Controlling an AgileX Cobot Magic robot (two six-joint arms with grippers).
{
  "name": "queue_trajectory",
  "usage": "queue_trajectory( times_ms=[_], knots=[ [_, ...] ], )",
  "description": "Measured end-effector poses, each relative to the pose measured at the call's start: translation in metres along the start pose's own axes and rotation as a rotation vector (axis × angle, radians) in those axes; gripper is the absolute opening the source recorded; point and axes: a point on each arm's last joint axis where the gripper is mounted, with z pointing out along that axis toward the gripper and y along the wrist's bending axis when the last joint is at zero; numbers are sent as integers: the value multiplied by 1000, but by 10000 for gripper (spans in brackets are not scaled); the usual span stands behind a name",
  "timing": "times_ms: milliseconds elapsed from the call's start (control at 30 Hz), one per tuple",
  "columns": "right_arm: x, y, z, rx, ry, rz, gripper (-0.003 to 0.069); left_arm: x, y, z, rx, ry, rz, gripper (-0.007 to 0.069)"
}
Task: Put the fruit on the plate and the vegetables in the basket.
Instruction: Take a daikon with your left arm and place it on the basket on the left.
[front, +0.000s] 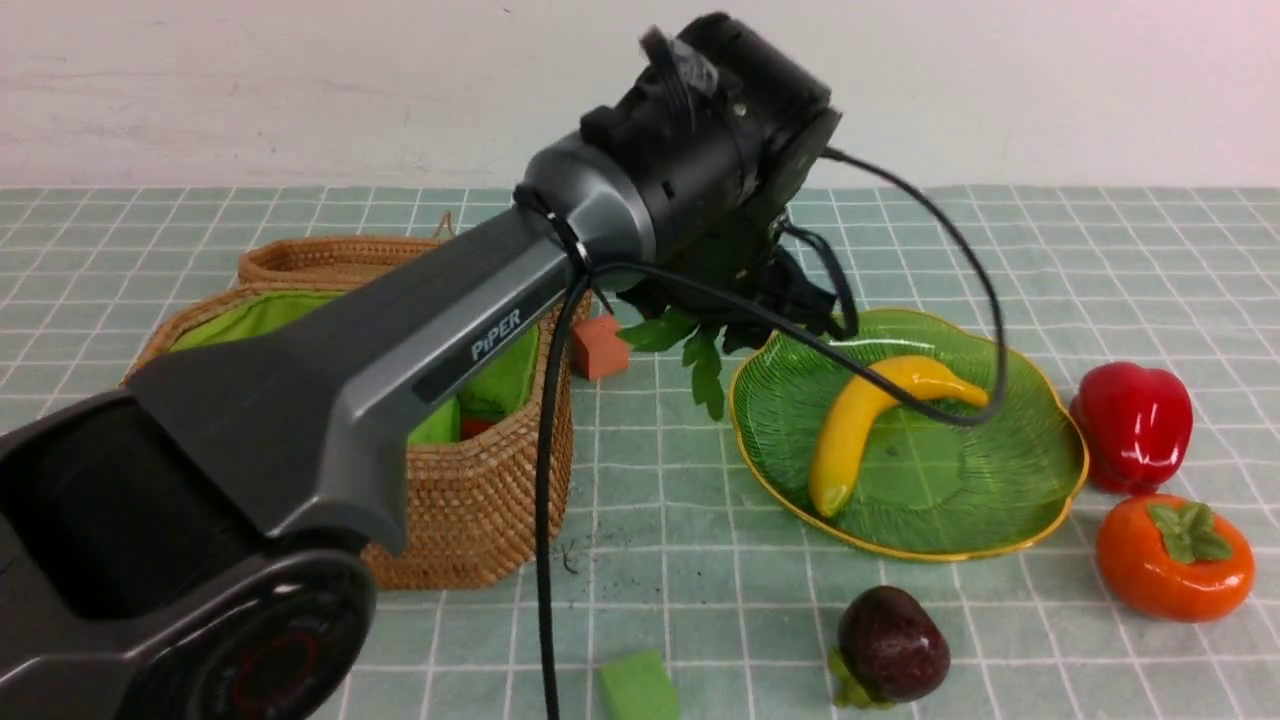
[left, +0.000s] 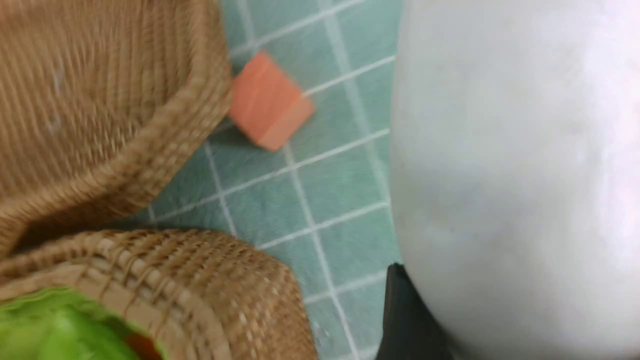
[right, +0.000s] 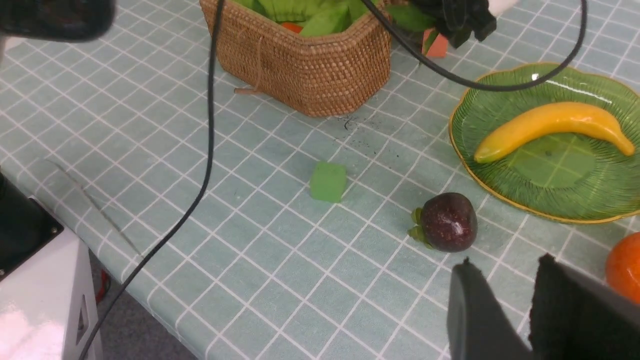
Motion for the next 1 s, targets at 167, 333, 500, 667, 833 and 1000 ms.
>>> queue_trajectory(
  times_ms=[167,333,500,667,833,1000],
  knots=[
    [0,-1,0,14,1,-8,192,-3,12,-107,95,-164,182,407],
    [0,-2,0,23,3,-30,193,32,69,-174,41,-198,410,407],
    [-1,-2,0,25,-7,-34,195,97,137,-170,-60,-14,628,407],
    [-4,-2,0,19,-41,-32,197,128,187,-120,-112,136,693,407],
    [-4,1,0,-12,-48,-21,200,133,210,-68,-109,212,711,407],
    [-4,2,0,-21,-49,-18,200,130,212,-35,-105,215,736,407]
  ],
)
